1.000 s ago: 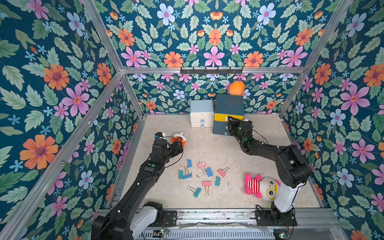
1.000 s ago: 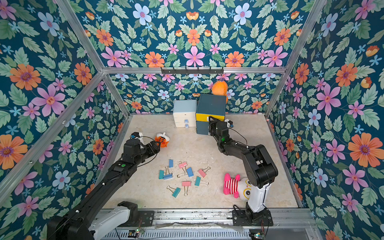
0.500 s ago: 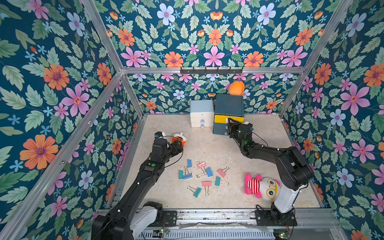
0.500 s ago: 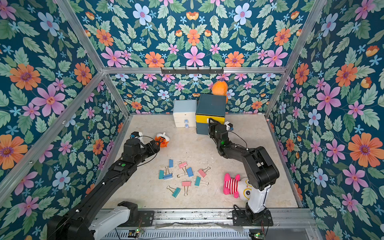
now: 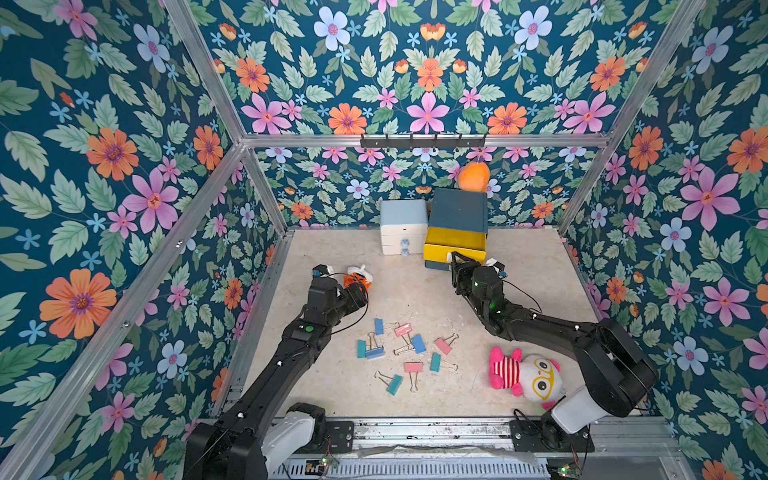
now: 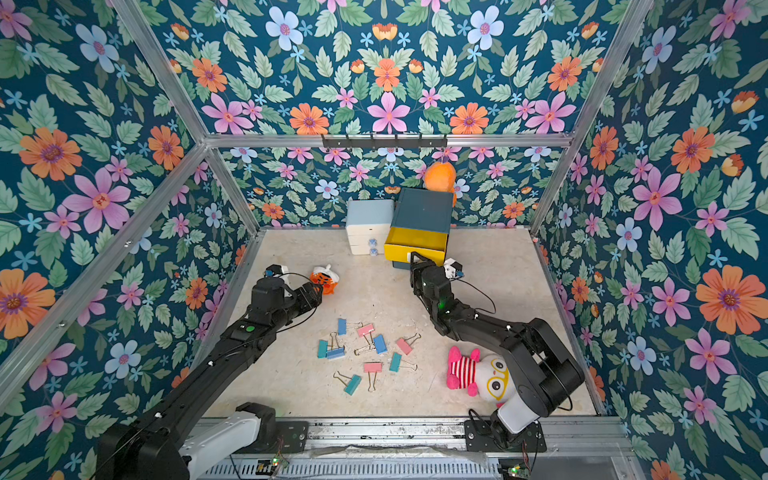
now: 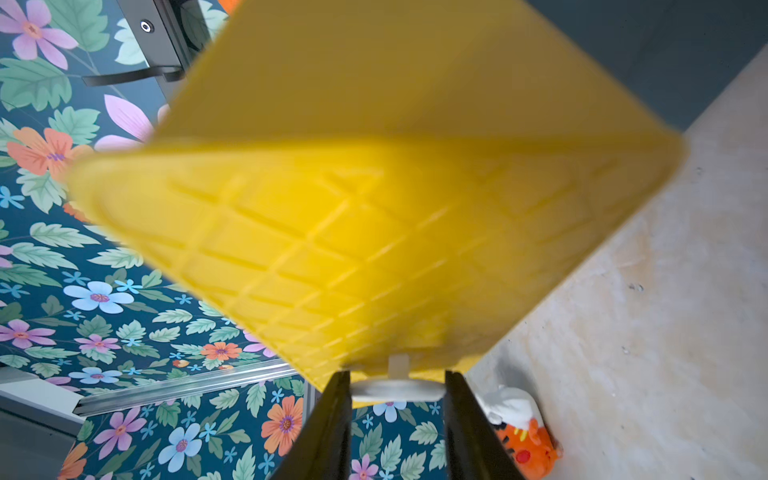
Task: Put the binder clips in the drawer according to color
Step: Open the drawer in the storage box.
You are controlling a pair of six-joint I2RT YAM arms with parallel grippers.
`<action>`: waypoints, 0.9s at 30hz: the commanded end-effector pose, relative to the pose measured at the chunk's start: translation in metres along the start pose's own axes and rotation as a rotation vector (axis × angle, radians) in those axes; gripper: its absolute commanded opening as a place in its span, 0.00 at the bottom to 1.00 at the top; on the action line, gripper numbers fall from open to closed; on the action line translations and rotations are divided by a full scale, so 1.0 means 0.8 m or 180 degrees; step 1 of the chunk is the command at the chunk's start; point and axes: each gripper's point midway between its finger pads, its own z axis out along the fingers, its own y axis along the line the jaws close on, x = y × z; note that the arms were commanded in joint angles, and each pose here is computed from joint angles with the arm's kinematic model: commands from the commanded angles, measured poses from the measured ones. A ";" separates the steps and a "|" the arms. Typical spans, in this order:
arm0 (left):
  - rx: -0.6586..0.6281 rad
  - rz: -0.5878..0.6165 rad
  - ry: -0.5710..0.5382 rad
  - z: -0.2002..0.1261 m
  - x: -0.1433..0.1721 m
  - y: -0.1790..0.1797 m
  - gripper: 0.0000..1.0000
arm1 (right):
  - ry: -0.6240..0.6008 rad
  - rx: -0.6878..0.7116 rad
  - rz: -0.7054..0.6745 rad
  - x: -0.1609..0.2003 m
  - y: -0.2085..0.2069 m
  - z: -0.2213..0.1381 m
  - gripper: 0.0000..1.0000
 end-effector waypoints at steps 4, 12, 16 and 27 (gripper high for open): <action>0.0025 -0.0001 0.0070 0.003 0.009 -0.007 0.84 | -0.0097 0.0164 0.0025 -0.005 -0.024 -0.012 0.16; -0.0030 0.0001 0.0165 0.006 0.024 -0.010 0.82 | -0.0083 0.0220 -0.0003 0.004 -0.026 -0.021 0.14; -0.0099 -0.0002 0.0228 0.007 0.033 -0.006 0.81 | -0.0110 0.0282 -0.0006 0.003 -0.032 -0.022 0.14; -0.0311 0.0033 0.0423 0.002 0.059 0.005 0.80 | -0.0105 0.0450 -0.0074 0.003 -0.039 -0.024 0.48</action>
